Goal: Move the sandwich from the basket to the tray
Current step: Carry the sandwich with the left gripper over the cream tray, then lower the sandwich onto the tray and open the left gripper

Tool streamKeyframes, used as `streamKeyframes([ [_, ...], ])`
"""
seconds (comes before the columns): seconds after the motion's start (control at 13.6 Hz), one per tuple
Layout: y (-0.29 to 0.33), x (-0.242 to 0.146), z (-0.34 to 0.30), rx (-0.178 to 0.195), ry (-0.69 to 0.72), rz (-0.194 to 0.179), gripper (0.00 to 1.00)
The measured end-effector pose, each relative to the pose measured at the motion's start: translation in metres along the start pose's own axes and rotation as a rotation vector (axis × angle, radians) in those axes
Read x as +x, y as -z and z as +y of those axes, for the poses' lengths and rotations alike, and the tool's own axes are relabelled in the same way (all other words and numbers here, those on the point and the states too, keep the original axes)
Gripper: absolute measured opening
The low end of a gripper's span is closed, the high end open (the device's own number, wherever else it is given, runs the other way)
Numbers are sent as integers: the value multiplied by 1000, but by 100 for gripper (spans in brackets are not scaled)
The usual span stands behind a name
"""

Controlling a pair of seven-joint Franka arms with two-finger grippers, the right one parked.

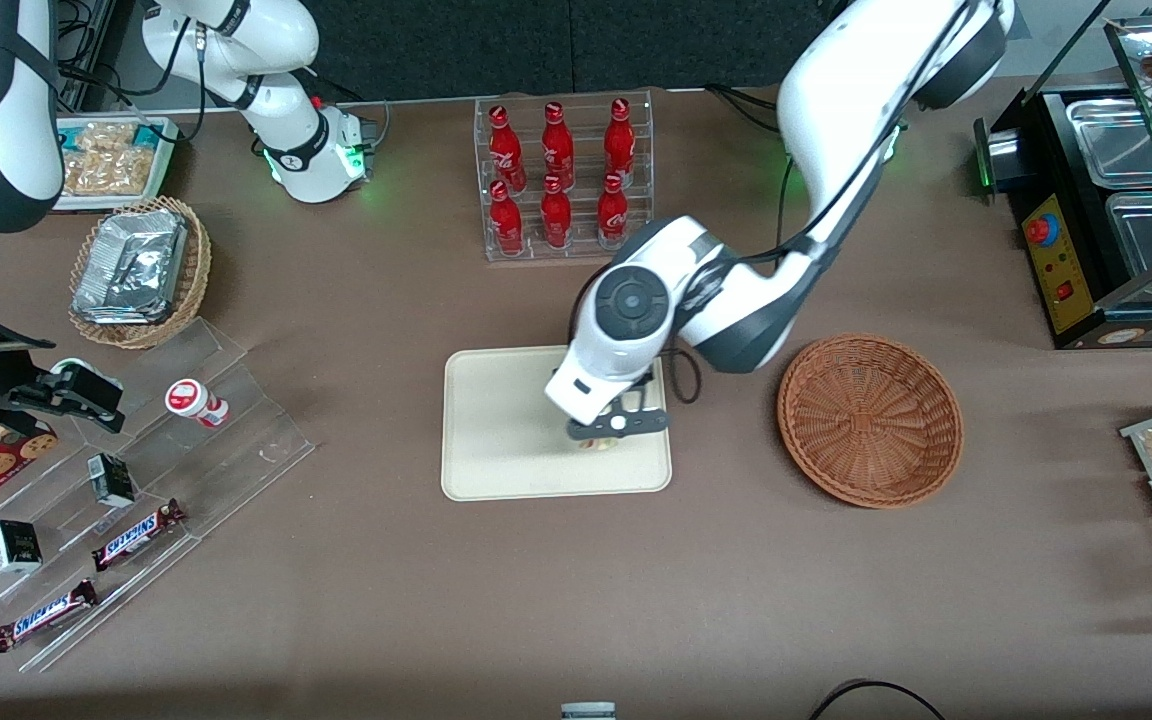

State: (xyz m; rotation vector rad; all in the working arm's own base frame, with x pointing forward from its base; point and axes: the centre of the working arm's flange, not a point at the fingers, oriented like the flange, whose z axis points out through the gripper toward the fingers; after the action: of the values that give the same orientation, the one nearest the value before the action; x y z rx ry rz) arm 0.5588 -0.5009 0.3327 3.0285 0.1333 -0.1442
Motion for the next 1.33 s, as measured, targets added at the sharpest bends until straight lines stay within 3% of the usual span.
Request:
streamKeyframes([
  [0.3, -60, -8, 26, -36, -10, 39, 22],
  [0.59, -117, -15, 33, 47, -67, 81, 25],
  [0.74, -129, -17, 36, 52, -67, 87, 26],
  [1.03, -131, -14, 36, 51, -59, 94, 60],
  [1.25, -125, -11, 37, 46, -52, 99, 94],
  [1.33, -118, -8, 36, 44, -40, 98, 100],
])
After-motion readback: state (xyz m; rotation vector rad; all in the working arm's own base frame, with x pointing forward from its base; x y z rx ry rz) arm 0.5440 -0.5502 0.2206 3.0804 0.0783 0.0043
